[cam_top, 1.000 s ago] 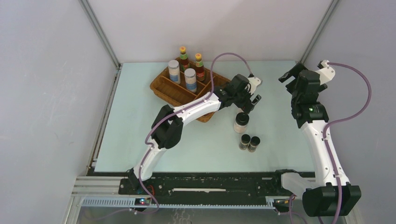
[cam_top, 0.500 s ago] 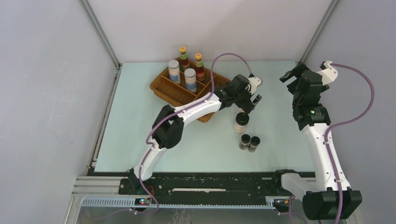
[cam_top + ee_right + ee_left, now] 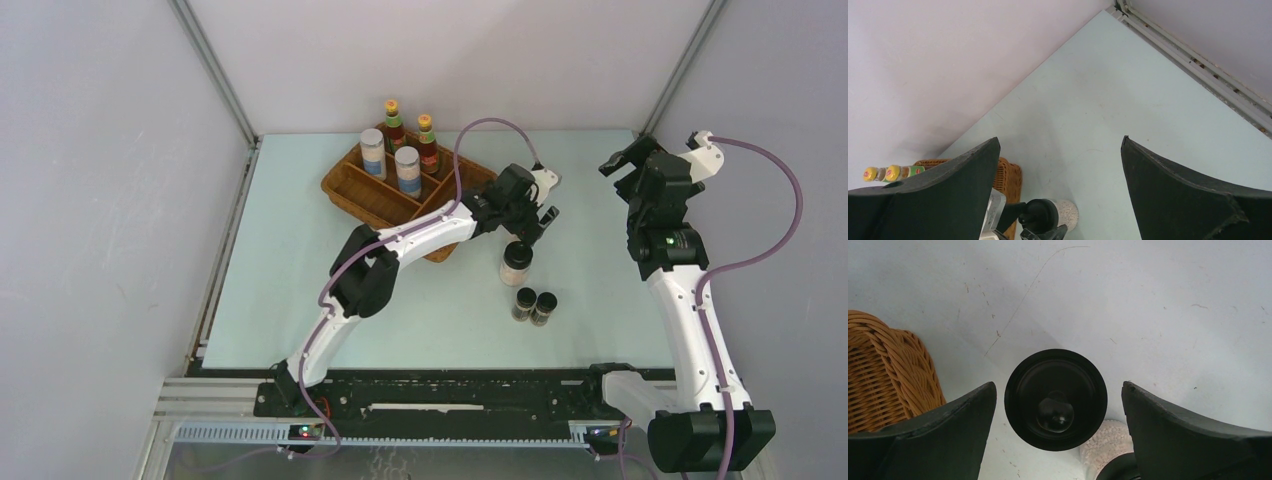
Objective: Organize the condiment bottles
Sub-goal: Pick up the bottle from the center of the board.
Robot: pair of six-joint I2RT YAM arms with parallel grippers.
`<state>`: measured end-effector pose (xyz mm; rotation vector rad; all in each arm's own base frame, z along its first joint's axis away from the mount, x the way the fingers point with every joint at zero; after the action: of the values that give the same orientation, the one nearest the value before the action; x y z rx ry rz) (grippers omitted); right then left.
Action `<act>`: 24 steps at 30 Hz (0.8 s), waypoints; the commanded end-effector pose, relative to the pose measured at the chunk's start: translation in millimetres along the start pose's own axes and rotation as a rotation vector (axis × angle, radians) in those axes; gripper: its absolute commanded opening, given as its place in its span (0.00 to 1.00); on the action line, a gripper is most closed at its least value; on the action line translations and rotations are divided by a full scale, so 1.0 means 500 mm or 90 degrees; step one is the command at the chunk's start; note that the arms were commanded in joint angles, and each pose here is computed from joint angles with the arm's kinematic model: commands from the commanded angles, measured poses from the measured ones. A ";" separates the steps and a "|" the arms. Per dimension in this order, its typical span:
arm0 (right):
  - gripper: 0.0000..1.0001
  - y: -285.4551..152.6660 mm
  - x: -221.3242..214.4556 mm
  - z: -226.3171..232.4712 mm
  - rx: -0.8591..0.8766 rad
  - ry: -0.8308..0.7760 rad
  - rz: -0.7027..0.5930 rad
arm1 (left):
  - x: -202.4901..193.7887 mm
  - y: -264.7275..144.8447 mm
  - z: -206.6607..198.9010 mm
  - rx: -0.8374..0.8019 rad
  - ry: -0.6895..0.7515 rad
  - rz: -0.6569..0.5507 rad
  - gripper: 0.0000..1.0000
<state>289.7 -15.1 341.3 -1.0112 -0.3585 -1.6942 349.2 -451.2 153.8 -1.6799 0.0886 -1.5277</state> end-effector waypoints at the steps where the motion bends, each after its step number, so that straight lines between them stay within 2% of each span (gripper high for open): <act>1: 1.00 -0.006 0.021 0.011 0.018 0.023 -0.030 | 0.064 -0.011 0.009 0.023 0.008 -0.060 0.98; 6: 1.00 -0.005 0.022 0.011 0.018 0.022 -0.031 | 0.066 -0.009 0.008 0.023 0.009 -0.064 0.92; 9: 1.00 -0.004 0.021 0.011 0.018 0.023 -0.031 | 0.066 -0.006 0.007 0.023 0.009 -0.065 0.82; 15: 1.00 -0.005 0.020 0.011 0.019 0.023 -0.028 | 0.067 -0.006 0.014 0.056 0.031 -0.065 0.69; 21: 1.00 -0.006 0.020 0.010 0.018 0.023 -0.027 | 0.068 -0.008 0.007 0.071 0.054 -0.064 0.61; 24: 1.00 -0.007 0.021 0.011 0.018 0.023 -0.027 | 0.066 -0.008 0.002 0.076 0.066 -0.061 0.48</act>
<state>289.8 -14.4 341.3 -1.0074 -0.3598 -1.6893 350.6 -453.5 151.4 -1.5872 0.0665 -1.5516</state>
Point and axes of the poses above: each gripper's point midway between its finger pads, its own y axis out along the fingers, its own z axis along the line the jaws close on, x = y × z, the point moved 7 cm from there along -y, back along the fingers, and after that the axes turned 9 degrees about y, right-handed, at the moved point
